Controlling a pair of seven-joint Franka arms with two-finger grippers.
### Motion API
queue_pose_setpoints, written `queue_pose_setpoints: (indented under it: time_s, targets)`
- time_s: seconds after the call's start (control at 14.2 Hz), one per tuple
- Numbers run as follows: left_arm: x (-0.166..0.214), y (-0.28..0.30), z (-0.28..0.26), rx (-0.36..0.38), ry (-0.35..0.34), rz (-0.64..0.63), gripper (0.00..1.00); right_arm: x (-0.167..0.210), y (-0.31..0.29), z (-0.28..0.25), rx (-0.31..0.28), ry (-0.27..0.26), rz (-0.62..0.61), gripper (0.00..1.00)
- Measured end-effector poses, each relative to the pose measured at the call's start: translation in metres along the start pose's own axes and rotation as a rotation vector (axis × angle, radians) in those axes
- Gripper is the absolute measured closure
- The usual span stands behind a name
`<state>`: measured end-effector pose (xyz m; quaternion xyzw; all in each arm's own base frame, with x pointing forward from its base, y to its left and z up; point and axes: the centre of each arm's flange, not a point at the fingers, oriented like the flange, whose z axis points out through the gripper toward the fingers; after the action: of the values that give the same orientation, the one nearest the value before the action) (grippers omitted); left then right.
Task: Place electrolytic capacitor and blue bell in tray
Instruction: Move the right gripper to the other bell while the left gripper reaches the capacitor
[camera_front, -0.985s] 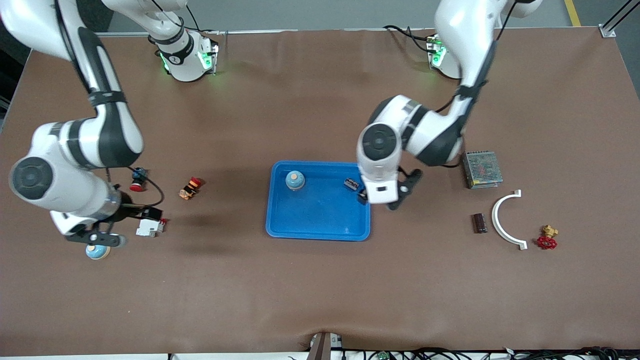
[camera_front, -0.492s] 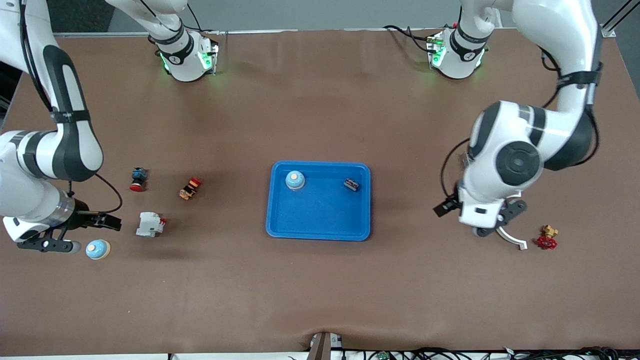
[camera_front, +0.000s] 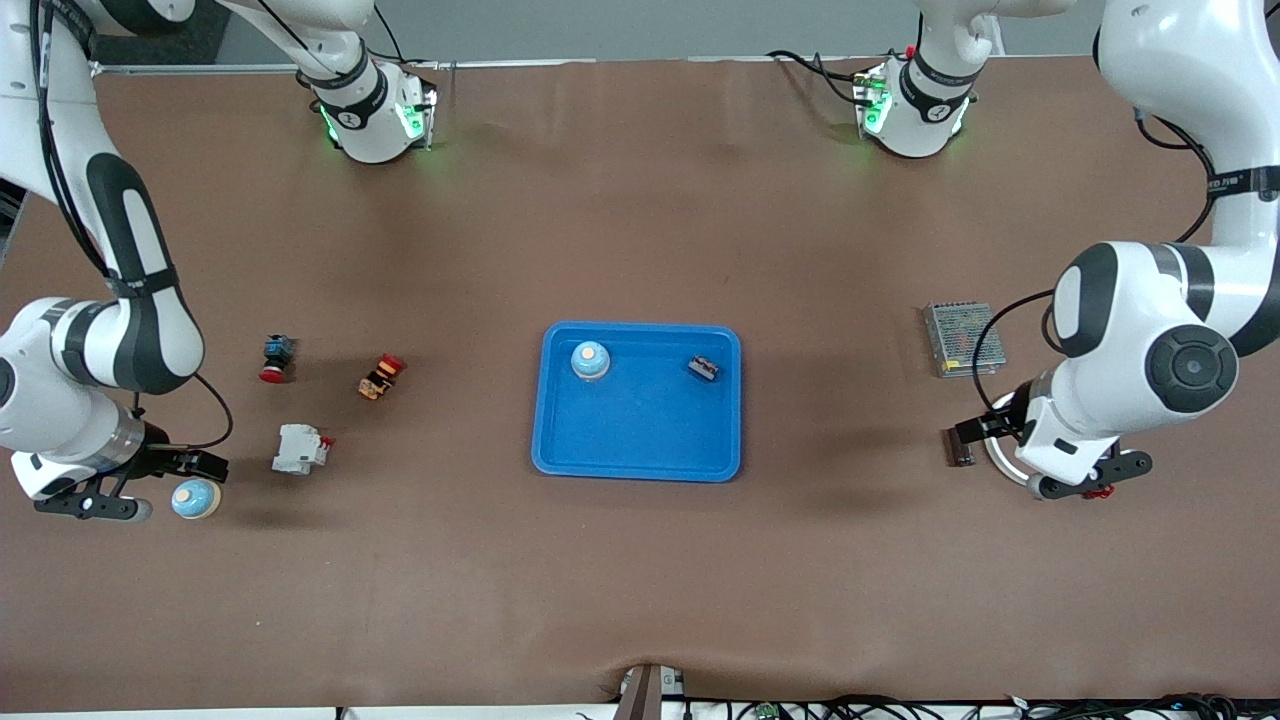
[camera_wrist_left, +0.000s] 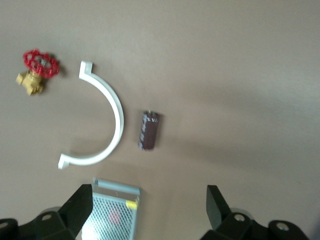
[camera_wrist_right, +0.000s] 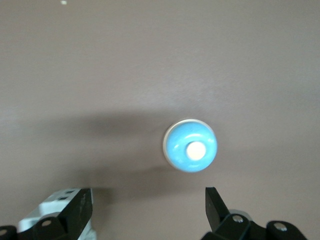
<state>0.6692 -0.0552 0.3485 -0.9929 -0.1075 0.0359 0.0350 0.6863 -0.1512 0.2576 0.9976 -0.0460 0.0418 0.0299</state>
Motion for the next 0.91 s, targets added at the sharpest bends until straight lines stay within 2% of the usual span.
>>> queue_pose_setpoints:
  time_s: [0.21,0.35,0.7,0.91]
  targets:
    - [-0.004,0.004,0.059,-0.029,0.066,0.026,0.0,0.007,0.011,0.021,0.003,-0.007,-0.007,0.0]
    - [-0.012,0.007,0.09,-0.034,0.07,0.034,0.0,0.012,0.011,0.031,0.006,-0.009,-0.008,0.0]
    - [-0.014,0.006,0.105,-0.022,0.065,0.054,0.0,0.018,0.014,0.065,0.013,-0.024,-0.049,0.0]
    - [-0.01,-0.004,0.114,-0.019,0.058,0.062,0.0,0.025,0.029,0.076,0.012,-0.016,-0.083,0.0]
